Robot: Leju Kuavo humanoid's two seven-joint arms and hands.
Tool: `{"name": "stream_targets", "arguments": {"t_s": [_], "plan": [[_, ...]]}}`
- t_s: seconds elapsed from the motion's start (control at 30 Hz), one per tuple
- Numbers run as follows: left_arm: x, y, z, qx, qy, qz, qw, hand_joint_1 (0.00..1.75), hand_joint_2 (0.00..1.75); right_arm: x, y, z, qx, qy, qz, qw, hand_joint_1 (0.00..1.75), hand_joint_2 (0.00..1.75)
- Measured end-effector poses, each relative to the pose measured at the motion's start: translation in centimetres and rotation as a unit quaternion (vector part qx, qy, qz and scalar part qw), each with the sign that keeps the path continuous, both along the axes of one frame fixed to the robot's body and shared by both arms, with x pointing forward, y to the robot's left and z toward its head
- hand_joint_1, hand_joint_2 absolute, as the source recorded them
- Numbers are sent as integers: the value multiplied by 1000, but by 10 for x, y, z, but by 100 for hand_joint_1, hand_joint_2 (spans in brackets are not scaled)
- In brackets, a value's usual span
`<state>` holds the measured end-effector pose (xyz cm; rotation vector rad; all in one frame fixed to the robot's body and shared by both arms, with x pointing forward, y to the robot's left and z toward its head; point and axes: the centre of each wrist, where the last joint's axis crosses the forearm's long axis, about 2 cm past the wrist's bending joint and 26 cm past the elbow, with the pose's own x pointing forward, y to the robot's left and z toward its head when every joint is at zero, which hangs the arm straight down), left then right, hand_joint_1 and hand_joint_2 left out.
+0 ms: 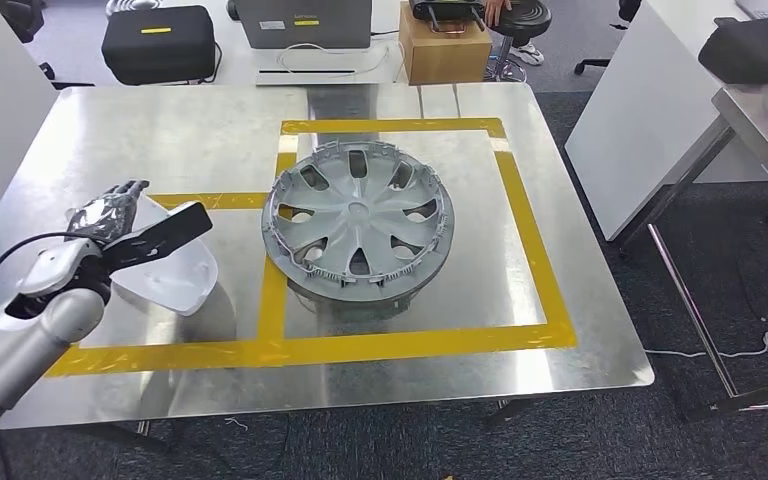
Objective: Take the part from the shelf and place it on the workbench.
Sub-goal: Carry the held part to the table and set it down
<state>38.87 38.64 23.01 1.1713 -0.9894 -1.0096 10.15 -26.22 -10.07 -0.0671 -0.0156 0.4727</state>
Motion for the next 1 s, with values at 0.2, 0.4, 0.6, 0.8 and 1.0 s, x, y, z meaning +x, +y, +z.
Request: {"name": "stream_targets", "arguments": {"t_s": [0.2, 0.4, 0.6, 0.8, 1.0], "plan": [[-18, 52, 8, -77, -11, 111, 991, 0, 0, -6, 1, -1, 1, 3, -5, 1000, 0, 175], [-96, 158, 14, -79, 85, 199, 973, 0, 0, -29, 4, -5, 1, 32, -7, 999, 0, 175], [-168, 228, 69, -116, -50, 343, 931, 0, 0, -47, 4, -8, 0, 55, -4, 998, 0, 175], [-201, 246, 98, -115, -115, 375, 913, 0, 0, -41, 4, -7, -1, 51, -2, 999, 0, 175], [-220, 253, 114, -113, -152, 394, 899, 0, 0, -34, 4, -6, -2, 44, -2, 999, 0, 175]]}}
